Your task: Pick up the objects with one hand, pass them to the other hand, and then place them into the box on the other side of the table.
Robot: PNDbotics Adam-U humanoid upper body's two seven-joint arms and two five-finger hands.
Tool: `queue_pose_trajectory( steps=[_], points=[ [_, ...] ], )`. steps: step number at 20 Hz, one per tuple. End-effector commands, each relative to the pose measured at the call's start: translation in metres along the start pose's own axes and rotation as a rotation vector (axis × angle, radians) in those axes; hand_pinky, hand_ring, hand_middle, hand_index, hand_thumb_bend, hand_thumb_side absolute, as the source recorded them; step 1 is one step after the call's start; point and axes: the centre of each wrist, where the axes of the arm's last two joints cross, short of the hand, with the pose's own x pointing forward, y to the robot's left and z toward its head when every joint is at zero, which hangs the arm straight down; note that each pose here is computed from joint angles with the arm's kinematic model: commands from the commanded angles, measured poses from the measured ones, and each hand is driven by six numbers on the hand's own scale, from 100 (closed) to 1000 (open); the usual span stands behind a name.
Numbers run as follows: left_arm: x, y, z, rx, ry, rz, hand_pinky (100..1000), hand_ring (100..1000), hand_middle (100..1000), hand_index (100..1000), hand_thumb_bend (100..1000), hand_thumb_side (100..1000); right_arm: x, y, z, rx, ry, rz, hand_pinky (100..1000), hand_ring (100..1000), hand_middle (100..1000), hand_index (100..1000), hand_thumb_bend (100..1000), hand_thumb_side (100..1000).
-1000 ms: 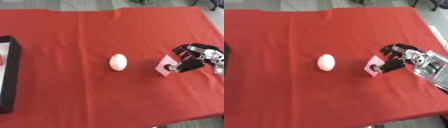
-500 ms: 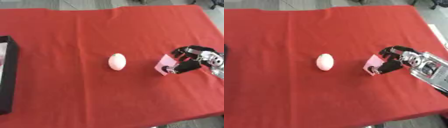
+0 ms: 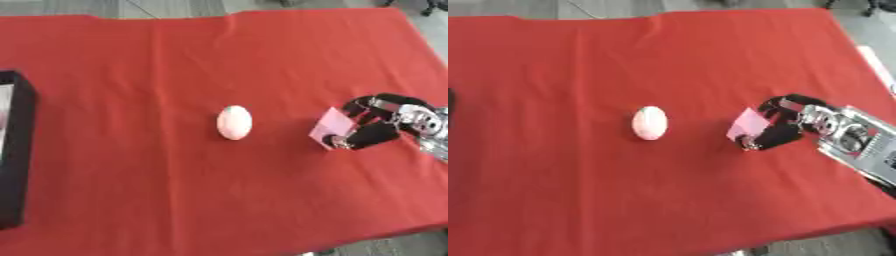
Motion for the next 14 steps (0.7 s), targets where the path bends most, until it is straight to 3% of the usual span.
queue_pose_trajectory(
  steps=[1,14],
  points=[
    [0.0082,0.0008,0.0000,-0.008,-0.033,-0.002,908,732,755,768,316,773,0.0050,-0.0058,0.0043,-0.023,-0.001,0.019,868,874,863,909,422,356],
    [0.0084,-0.0012,-0.0001,-0.024,-0.035,0.000,908,744,759,761,298,785,0.0056,-0.0035,0.0014,-0.021,0.030,0.007,860,861,836,875,383,298]
  ],
)
